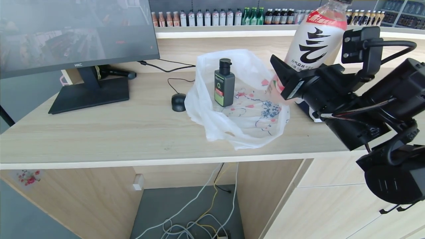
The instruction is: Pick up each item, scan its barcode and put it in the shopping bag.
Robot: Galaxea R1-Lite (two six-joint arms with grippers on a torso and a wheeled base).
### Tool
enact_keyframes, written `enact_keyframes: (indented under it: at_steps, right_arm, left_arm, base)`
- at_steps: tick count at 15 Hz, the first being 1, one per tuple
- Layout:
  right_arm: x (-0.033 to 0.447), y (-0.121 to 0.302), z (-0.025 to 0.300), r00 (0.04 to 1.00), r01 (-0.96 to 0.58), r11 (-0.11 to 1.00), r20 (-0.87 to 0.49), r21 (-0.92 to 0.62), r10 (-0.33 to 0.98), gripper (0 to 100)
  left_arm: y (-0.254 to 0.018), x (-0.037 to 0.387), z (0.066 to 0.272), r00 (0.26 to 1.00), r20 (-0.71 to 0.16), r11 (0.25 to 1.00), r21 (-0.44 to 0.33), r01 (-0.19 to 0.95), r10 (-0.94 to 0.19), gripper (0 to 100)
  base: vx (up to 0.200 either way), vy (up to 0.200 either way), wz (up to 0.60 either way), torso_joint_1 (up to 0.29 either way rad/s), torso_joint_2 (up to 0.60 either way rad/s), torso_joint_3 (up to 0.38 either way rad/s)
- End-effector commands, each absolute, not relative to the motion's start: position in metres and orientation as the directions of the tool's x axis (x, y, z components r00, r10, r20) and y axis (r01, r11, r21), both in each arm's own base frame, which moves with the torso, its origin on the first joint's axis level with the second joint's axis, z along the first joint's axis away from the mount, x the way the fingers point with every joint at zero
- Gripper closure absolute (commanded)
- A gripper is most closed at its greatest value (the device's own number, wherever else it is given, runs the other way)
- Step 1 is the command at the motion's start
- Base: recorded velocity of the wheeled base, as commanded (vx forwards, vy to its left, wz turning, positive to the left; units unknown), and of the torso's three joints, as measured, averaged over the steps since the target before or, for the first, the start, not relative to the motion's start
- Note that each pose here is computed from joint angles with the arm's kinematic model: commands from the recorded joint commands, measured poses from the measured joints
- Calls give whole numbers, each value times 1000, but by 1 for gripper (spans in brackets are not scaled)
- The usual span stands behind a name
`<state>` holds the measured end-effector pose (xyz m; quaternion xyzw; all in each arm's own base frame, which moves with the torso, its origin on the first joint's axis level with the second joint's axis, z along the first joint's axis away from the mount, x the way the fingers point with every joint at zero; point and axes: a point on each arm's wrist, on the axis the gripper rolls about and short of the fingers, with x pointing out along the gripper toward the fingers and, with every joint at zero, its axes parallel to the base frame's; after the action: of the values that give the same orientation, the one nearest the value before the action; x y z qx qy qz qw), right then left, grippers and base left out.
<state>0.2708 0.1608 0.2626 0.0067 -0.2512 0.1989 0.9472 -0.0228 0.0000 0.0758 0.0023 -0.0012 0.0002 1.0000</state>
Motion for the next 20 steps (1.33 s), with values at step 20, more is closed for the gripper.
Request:
enact_keyframes:
  at_steps: [20]
  right_arm:
    - [372, 174, 270, 893, -335, 937, 284, -99, 349, 100]
  left_arm:
    - [0, -23, 76, 1000, 3, 1000, 6, -2, 2, 0]
  base:
    - [0, 0, 0, 0, 0, 0]
